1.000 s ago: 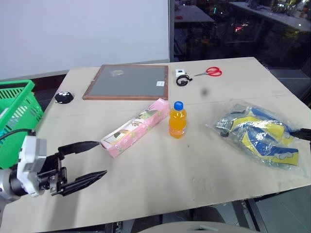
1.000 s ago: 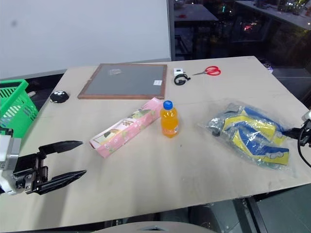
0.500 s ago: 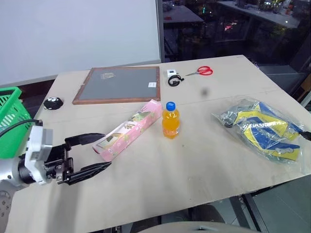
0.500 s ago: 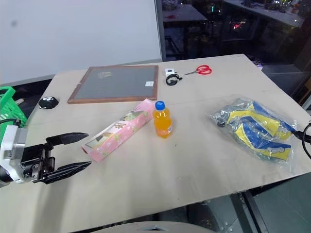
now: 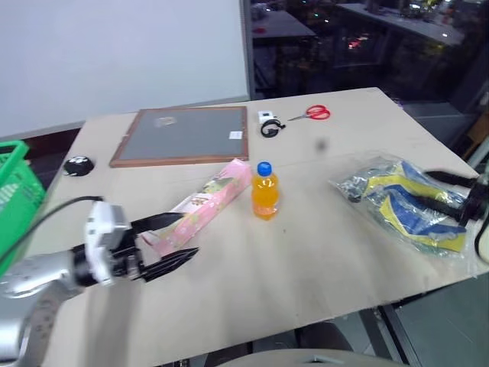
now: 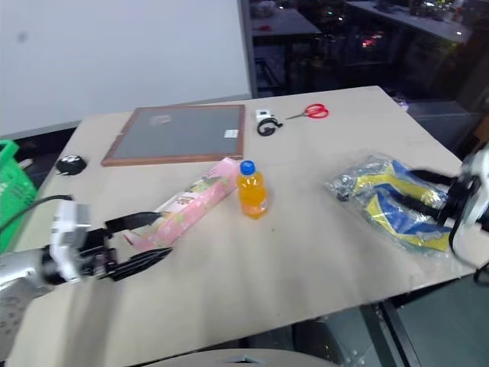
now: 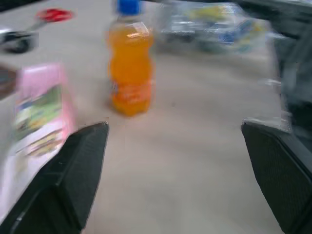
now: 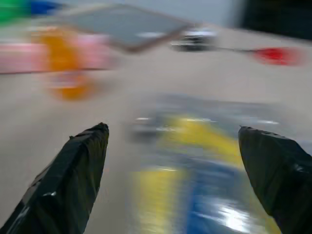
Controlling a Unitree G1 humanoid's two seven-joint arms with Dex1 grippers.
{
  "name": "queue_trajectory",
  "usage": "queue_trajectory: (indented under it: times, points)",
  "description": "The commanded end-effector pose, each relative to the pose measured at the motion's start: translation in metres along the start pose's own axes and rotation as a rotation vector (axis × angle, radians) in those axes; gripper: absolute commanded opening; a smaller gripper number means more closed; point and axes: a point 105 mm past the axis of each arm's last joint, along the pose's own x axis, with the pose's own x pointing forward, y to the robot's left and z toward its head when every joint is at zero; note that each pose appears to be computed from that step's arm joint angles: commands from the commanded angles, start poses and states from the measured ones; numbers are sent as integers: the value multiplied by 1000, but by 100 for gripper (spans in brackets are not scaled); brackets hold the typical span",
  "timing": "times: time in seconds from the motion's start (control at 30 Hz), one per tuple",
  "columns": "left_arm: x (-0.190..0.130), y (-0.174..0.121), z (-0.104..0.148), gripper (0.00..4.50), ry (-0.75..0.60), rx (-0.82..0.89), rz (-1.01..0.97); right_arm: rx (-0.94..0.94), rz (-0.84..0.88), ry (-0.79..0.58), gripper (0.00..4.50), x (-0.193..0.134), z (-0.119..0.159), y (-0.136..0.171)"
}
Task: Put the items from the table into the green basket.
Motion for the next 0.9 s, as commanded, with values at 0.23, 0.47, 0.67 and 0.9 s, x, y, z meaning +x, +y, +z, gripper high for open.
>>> queue_trajectory:
  times: [0.23, 0.47, 0.67, 0.9]
  points:
    - [77, 3, -4, 450, -39, 49, 137, -85, 93, -70, 447, 10, 21, 44]
    - [126, 21, -5, 450, -108, 52, 207, -78, 74, -85, 447, 9, 21, 50]
    - [150, 34, -4, 450, -157, 104, 272, -81, 60, -97, 447, 10, 20, 56]
    - [157, 20, 5, 450, -228, 53, 121, -88, 36, -99, 447, 9, 19, 56]
